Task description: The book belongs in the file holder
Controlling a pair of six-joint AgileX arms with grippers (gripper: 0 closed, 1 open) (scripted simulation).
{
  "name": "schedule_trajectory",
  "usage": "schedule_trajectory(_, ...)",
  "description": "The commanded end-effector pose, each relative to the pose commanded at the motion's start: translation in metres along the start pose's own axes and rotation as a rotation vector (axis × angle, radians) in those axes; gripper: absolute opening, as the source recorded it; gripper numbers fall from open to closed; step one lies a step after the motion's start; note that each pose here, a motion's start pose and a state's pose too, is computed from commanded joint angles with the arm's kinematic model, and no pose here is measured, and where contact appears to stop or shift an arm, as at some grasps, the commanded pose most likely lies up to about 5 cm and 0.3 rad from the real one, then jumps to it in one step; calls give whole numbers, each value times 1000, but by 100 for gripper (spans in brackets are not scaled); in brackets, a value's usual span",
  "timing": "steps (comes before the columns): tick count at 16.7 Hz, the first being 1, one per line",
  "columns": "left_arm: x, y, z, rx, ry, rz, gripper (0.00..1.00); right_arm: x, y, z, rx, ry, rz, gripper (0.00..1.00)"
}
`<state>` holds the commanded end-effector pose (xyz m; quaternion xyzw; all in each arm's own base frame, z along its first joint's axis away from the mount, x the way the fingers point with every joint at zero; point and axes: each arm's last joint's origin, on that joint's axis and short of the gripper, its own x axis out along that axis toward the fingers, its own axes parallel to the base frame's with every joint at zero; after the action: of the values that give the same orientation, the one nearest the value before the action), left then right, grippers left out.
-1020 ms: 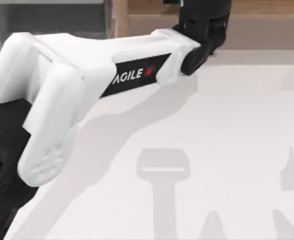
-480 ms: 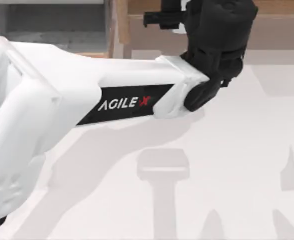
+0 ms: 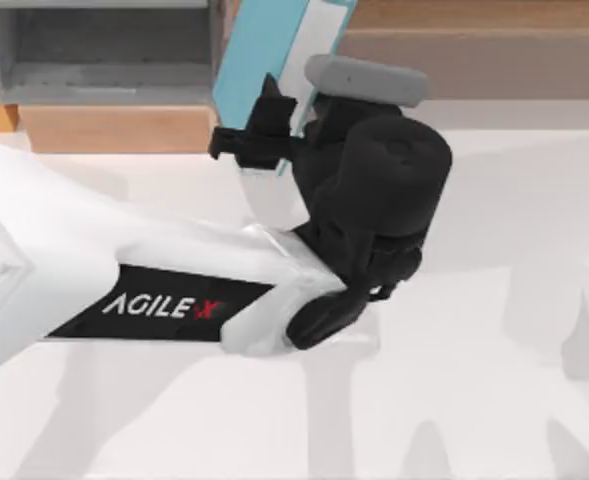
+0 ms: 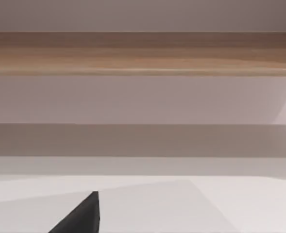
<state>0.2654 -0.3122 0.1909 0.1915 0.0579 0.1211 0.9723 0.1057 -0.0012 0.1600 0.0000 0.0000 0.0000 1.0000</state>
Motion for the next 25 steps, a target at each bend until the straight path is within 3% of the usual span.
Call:
schedule_trajectory(4, -1, 31, -50, 266, 63, 15, 0, 0, 0, 0, 0, 0, 0, 100)
schedule_trajectory(9, 24, 73, -89, 574, 129, -28, 0, 0, 0, 0, 0, 0, 0, 100)
schedule_trajectory(15, 77, 124, -98, 849, 104, -147, 0, 0, 0, 0, 0, 0, 0, 100)
schedule_trajectory(25, 136, 182, -107, 1190, -125, -341, 0, 0, 0, 0, 0, 0, 0, 100)
